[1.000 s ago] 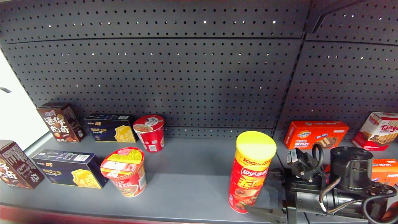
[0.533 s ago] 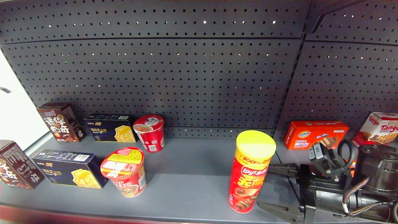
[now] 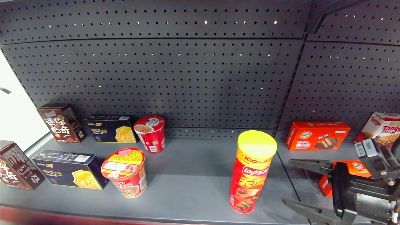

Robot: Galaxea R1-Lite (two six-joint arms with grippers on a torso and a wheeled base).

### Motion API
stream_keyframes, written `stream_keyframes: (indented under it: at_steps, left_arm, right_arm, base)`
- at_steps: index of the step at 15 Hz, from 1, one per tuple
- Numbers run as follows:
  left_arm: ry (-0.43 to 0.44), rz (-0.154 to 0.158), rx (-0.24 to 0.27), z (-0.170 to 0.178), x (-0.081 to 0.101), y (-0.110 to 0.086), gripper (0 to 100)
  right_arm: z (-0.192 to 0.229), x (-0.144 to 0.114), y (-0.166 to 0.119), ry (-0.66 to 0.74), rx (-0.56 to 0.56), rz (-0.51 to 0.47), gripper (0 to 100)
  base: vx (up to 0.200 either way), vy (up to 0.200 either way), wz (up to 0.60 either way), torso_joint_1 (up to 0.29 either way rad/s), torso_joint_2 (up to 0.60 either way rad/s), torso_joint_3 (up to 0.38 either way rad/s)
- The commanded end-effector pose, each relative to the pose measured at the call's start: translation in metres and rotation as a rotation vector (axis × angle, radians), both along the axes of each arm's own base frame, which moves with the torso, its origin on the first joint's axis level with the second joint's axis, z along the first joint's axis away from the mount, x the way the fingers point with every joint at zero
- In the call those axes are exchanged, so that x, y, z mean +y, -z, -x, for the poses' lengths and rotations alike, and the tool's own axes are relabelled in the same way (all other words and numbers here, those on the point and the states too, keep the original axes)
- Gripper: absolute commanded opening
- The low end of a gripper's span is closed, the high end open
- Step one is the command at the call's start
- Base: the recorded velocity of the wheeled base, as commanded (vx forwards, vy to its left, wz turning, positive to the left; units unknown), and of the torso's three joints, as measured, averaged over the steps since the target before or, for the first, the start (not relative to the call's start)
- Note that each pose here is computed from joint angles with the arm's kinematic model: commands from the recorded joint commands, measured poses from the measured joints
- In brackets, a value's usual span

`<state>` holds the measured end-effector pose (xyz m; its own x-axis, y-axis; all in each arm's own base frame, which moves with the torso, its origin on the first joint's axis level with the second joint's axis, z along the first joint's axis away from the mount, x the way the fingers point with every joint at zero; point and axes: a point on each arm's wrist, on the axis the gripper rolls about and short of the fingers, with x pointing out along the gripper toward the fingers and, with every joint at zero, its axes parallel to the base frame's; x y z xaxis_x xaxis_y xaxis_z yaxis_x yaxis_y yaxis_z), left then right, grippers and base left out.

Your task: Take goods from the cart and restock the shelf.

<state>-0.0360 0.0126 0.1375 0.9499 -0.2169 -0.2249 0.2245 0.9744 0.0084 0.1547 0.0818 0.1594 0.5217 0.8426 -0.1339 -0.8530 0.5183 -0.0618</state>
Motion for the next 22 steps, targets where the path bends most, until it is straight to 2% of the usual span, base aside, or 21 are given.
stream_keyframes:
  at_steps: [1, 2, 3, 6, 7, 8, 10, 13, 15, 19, 22]
  left_arm:
    - [0.008, -0.001, -0.018, 0.001, 0.0, -0.006, 0]
    - [0.008, -0.001, -0.018, 0.001, 0.0, -0.006, 0]
    - [0.04, 0.005, -0.024, 0.0, -0.001, -0.02, 0]
    - [0.077, 0.008, -0.012, -0.006, -0.003, -0.036, 0]
    - [0.096, 0.005, 0.011, -0.015, -0.006, -0.05, 0]
    - [0.143, 0.013, 0.014, -0.022, -0.009, -0.061, 0]
    - [0.229, 0.036, 0.003, -0.034, -0.015, -0.077, 0]
    - [0.335, 0.07, -0.046, -0.065, -0.029, -0.101, 0]
    - [0.366, 0.075, -0.051, -0.083, -0.036, -0.108, 0]
    - [0.452, 0.081, -0.028, -0.11, -0.049, -0.111, 0]
    - [0.48, 0.085, -0.042, -0.136, -0.062, -0.115, 0]
  right_arm:
    - [0.039, -0.016, -0.031, 0.065, -0.078, -0.025, 100]
    - [0.04, -0.017, -0.031, 0.069, -0.076, -0.023, 100]
    - [0.068, -0.03, -0.04, 0.145, -0.067, -0.006, 100]
    - [0.096, -0.045, -0.039, 0.216, -0.078, -0.005, 100]
    - [0.113, -0.054, -0.034, 0.249, -0.1, -0.01, 100]
    - [0.121, -0.059, -0.031, 0.275, -0.114, -0.015, 100]
    - [0.131, -0.064, -0.029, 0.309, -0.128, -0.023, 100]
    - [0.151, -0.075, -0.019, 0.382, -0.151, -0.033, 100]
    - [0.161, -0.08, -0.012, 0.426, -0.156, -0.052, 100]
    - [0.176, -0.085, 0.009, 0.449, -0.178, -0.076, 100]
    - [0.186, -0.088, 0.029, 0.522, -0.193, -0.08, 100]
  base:
    - [0.0, 0.0, 0.0, 0.0, 0.0, 0.0]
    - [0.0, 0.0, 0.0, 0.0, 0.0, 0.0]
    - [0.0, 0.0, 0.0, 0.0, 0.0, 0.0]
    - [0.0, 0.0, 0.0, 0.0, 0.0, 0.0]
    - [0.0, 0.0, 0.0, 0.0, 0.0, 0.0]
    - [0.0, 0.0, 0.0, 0.0, 0.0, 0.0]
    - [0.0, 0.0, 0.0, 0.0, 0.0, 0.0]
    - [0.0, 0.0, 0.0, 0.0, 0.0, 0.0]
    - [0.0, 0.0, 0.0, 0.0, 0.0, 0.0]
    - [0.0, 0.0, 0.0, 0.0, 0.0, 0.0]
    - [0.0, 0.0, 0.0, 0.0, 0.0, 0.0]
